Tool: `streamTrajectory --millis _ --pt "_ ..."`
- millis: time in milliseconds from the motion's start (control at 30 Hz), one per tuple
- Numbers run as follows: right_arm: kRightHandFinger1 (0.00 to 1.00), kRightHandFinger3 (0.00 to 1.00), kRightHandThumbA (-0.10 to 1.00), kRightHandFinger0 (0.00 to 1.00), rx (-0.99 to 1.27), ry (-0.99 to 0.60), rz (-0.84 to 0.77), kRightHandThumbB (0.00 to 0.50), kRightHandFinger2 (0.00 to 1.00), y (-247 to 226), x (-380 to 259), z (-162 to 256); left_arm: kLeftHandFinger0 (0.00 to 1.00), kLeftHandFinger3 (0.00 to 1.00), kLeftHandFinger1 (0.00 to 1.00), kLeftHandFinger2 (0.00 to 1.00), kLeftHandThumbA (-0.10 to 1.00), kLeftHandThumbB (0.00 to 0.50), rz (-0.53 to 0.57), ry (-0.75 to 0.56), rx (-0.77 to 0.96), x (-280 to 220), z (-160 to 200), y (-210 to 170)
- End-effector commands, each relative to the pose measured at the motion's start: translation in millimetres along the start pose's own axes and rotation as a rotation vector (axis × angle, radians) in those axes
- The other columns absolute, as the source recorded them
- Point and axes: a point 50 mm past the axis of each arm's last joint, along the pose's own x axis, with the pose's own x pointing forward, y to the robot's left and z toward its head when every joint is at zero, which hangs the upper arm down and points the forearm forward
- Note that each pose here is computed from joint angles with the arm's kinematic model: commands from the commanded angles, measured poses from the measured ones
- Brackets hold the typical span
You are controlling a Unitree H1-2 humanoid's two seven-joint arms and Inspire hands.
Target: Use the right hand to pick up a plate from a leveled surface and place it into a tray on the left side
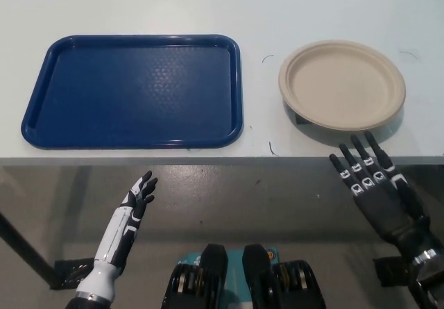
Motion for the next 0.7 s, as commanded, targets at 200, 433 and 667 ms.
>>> streamTrajectory --millis 200,433,667 --pt "1.0 1.0 1.0 1.0 -0.037 0.021 0.295 0.402 1.0 46 -26 16 1.0 1.0 1.0 1.0 1.0 0.5 -0.021 -0.072 0.045 7 12 3" --pt "1.0 1.0 1.0 1.0 -0.021 0.055 0.202 0.418 1.0 36 -20 8 1.0 1.0 1.0 1.0 1.0 0.5 -0.03 -0.06 0.06 8 12 3" --pt "1.0 1.0 1.0 1.0 0.019 0.083 0.129 0.396 1.0 11 -10 -2 1.0 1.0 1.0 1.0 1.0 0.5 -0.04 -0.073 0.068 9 14 4"
